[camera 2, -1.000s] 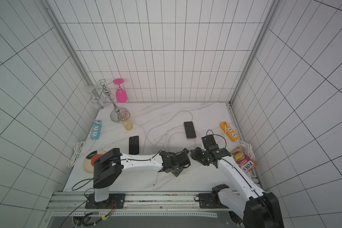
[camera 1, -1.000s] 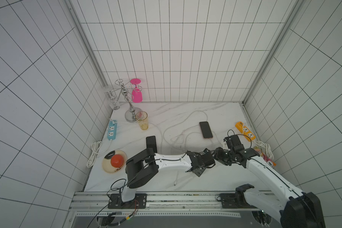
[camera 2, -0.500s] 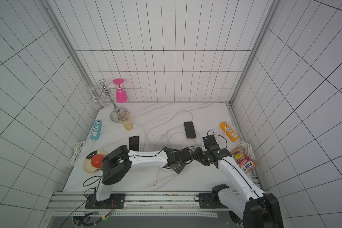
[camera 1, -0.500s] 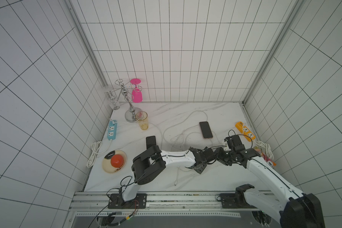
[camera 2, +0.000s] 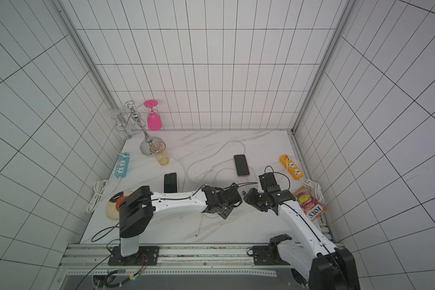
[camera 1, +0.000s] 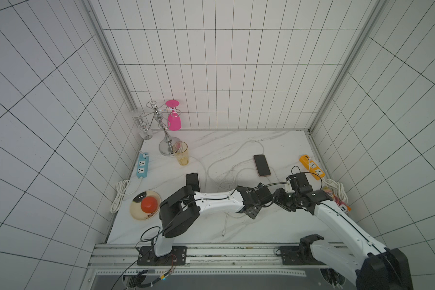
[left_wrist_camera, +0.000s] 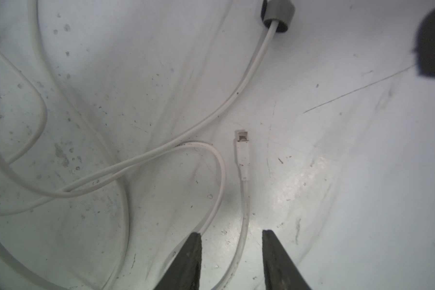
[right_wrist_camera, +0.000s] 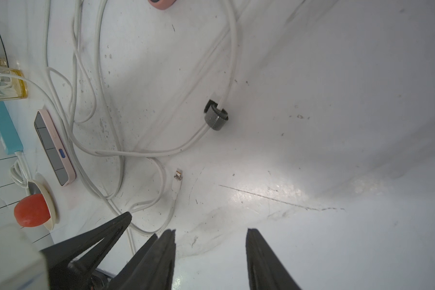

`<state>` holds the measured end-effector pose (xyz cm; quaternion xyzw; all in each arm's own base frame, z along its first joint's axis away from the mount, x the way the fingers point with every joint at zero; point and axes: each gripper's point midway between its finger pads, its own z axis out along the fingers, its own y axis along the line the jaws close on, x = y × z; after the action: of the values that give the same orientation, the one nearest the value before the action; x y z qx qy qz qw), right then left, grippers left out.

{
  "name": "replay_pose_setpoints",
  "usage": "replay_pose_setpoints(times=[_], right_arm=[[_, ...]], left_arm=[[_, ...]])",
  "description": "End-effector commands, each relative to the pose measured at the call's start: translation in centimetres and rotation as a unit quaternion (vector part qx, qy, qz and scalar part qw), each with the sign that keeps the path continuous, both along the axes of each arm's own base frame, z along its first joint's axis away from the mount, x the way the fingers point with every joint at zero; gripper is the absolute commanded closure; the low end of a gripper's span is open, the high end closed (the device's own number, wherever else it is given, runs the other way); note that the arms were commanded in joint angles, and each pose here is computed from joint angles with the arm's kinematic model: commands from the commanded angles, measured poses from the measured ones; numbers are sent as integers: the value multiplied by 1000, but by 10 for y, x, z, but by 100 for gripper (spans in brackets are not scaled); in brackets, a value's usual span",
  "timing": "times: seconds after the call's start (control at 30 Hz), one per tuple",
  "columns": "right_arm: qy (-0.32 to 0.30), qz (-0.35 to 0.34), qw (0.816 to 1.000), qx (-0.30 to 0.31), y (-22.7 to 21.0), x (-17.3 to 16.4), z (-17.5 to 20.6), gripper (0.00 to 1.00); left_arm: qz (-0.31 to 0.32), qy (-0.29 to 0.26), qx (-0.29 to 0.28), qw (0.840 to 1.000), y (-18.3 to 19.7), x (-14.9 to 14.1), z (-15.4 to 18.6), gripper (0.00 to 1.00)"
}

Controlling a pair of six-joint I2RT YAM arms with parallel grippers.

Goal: Plug the charging cable into the phone
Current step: Pick up the charging cable from the center of the board.

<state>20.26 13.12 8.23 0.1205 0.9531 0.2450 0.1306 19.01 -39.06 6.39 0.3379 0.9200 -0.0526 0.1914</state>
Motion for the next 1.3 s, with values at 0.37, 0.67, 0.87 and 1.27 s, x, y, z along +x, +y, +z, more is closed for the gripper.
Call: replay_pose_setpoints(times=[0.37,0.67,0.87,1.27], right_arm=[[0,4,1000,0,-5,-2,2,51],[2,4,1000,0,-6,-1,2,51],[0,3,1000,1,-7,0,3,51],[0,-4,1000,5,-11,2,3,51]], left_arm=[[-7,66,23,998,-6,-6,-37,78],[-2,89,29,996,-3,-3,-55,78],[-16,111,77,991,2,-7,-68,76],[10,145,142,979,23,-12,-94,89]])
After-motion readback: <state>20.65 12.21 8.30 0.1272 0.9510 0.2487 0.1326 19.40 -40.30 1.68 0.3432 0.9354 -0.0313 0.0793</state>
